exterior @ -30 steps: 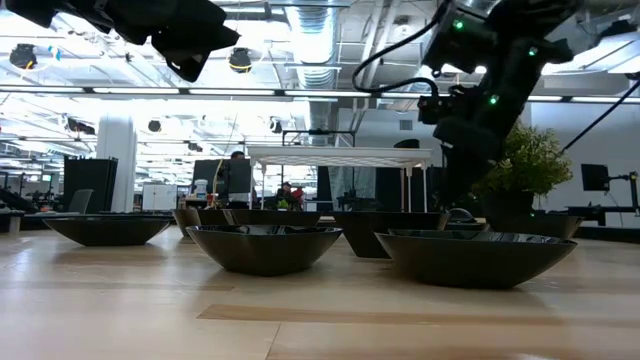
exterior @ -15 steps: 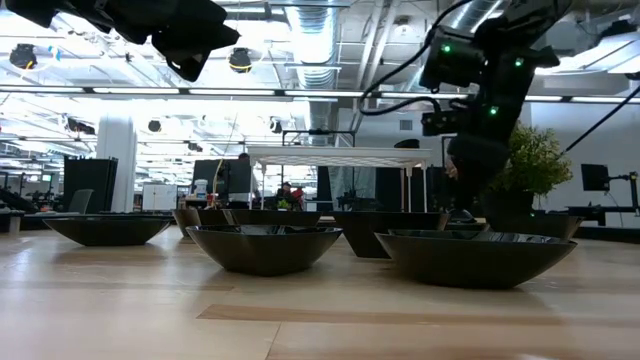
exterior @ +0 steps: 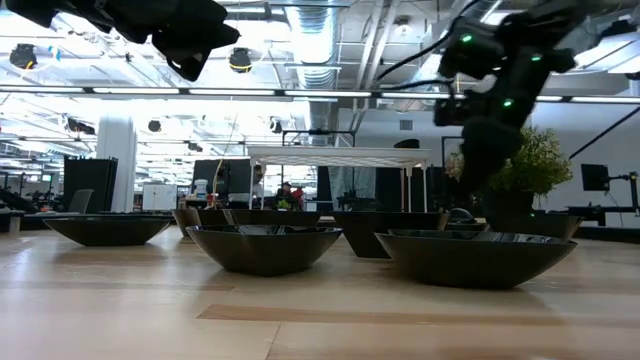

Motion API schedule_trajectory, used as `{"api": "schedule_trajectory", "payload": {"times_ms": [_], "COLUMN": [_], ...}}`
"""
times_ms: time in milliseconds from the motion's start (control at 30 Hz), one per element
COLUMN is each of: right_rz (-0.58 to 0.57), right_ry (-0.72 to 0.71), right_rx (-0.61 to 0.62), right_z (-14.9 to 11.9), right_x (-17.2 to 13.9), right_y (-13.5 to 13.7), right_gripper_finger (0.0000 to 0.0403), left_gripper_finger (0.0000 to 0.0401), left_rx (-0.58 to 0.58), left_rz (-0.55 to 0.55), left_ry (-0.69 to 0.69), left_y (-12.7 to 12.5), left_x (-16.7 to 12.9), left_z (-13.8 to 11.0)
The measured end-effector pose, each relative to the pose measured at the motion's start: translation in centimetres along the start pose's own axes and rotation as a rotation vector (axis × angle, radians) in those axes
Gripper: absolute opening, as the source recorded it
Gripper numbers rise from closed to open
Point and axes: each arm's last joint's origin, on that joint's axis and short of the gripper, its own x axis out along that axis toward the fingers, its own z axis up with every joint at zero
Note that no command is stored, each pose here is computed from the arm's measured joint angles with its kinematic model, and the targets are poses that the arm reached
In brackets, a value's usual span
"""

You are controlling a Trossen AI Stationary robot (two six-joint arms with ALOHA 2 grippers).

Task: Pick & Place Mini shaped plates
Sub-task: Put the leaf shaped plate on the shelf

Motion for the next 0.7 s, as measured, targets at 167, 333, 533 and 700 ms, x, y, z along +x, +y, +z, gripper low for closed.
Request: {"api": "schedule_trajectory", "payload": {"times_ms": [167,333,533,700], "right_rz": [0.024,0.040,0.034,-0.005], "right_ry": [-0.137,-0.198,-0.147,-0.094], "right_rx": [0.028,0.144,0.145,0.075], "right_z": [-1.8,-1.9,-1.9,-1.9], "right_x": [-1.7,-2.5,-1.1,0.6], "right_y": [-0.7,-1.1,-0.6,-0.8], "right_gripper_finger": [0.0102,0.0102,0.0102,0.0102], "left_gripper_finger": [0.0122,0.0122,0.0122,0.0122], "left_rx": [0.001,-0.015,-0.035,-0.037], "left_rz": [-0.002,-0.003,-0.006,-0.006], "left_ry": [-0.005,-0.016,-0.035,-0.043], "left_y": [0.1,0.2,0.2,0.2], "left_x": [-0.1,-0.2,-0.2,-0.2], "left_z": [-0.6,-1.2,-1.2,-1.1]}}
